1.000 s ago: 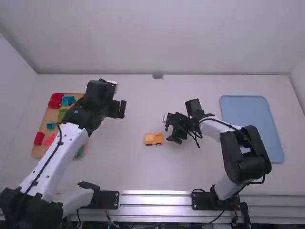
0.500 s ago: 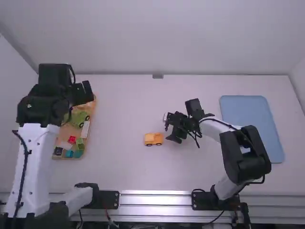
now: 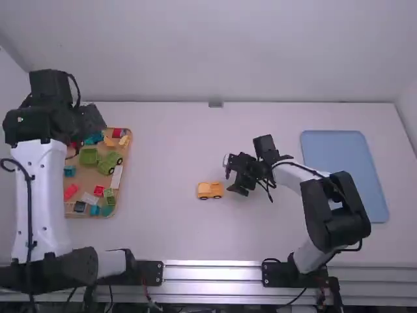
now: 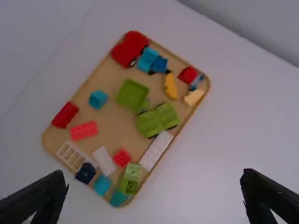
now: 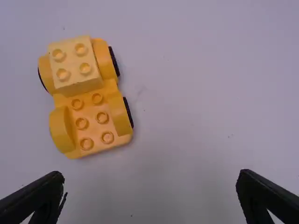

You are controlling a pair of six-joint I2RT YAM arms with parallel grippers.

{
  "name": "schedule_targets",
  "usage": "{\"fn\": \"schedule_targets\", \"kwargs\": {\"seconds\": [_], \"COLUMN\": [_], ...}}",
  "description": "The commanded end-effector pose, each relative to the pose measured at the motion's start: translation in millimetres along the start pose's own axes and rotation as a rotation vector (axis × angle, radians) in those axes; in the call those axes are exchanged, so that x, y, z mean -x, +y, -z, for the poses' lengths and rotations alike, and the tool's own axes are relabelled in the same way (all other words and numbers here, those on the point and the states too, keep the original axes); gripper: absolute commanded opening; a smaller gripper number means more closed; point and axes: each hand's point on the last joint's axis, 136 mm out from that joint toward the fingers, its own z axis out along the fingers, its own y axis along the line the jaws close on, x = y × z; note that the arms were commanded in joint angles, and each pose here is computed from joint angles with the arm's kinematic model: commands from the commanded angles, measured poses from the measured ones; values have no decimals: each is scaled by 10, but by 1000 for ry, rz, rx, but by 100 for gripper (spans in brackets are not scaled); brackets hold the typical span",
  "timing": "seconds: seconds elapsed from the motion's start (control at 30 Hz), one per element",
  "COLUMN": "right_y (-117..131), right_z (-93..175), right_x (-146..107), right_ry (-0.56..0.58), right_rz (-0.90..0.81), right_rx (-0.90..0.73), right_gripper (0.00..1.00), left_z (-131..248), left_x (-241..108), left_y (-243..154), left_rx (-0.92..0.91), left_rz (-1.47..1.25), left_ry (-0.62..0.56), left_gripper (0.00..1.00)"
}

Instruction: Assemble lego blocks to make yellow taxi

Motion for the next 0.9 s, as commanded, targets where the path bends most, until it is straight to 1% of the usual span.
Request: {"fn": "schedule_targets", "kwargs": {"seconds": [0.0,0.07,0.1,0.13,0.17,0.2,0.23,0.33,0.57,0.7,0.73,0.77,0.8,0.87], "right_y": [1,5,5,6,4,1,2,2,3,3,3,4,3,10], "right_z": [40,41,41,41,41,41,41,41,40,40,40,40,40,39], "right_x": [68,66,63,62,60,58,58,59,57,57,56,56,56,53], "right_ry": [-14,-15,-15,-15,-13,-12,-12,-13,-12,-12,-12,-12,-12,-10], "right_rz": [11,6,0,-4,-10,-19,-19,-19,-19,-19,-19,-19,-20,-20], "right_rx": [-5,-3,-3,-3,-4,-5,-5,-5,-5,-4,-4,-4,-4,-2], "right_gripper": [99,99,99,99,99,99,99,99,99,99,99,99,99,99], "left_z": [-220,-477,-703,-780,-881,-1108,-1153,-1599,-2252,-2520,-2601,-2621,-2695,-2828], "left_x": [5,-17,-40,-52,-71,-122,-137,-205,-350,-489,-533,-544,-581,-636], "left_y": [-188,-240,-290,-317,-356,-470,-497,-603,-667,-725,-699,-688,-647,-569], "left_rx": [-69,-56,-50,-54,-65,-103,-112,-132,-153,-249,-254,-252,-249,-243], "left_rz": [-100,-121,-148,-162,-185,-240,-253,-356,-502,-538,-526,-524,-515,-494], "left_ry": [55,106,151,168,191,245,258,342,453,506,523,528,541,560], "left_gripper": [99,99,99,99,99,99,99,99,99,99,94,93,88,73]}}
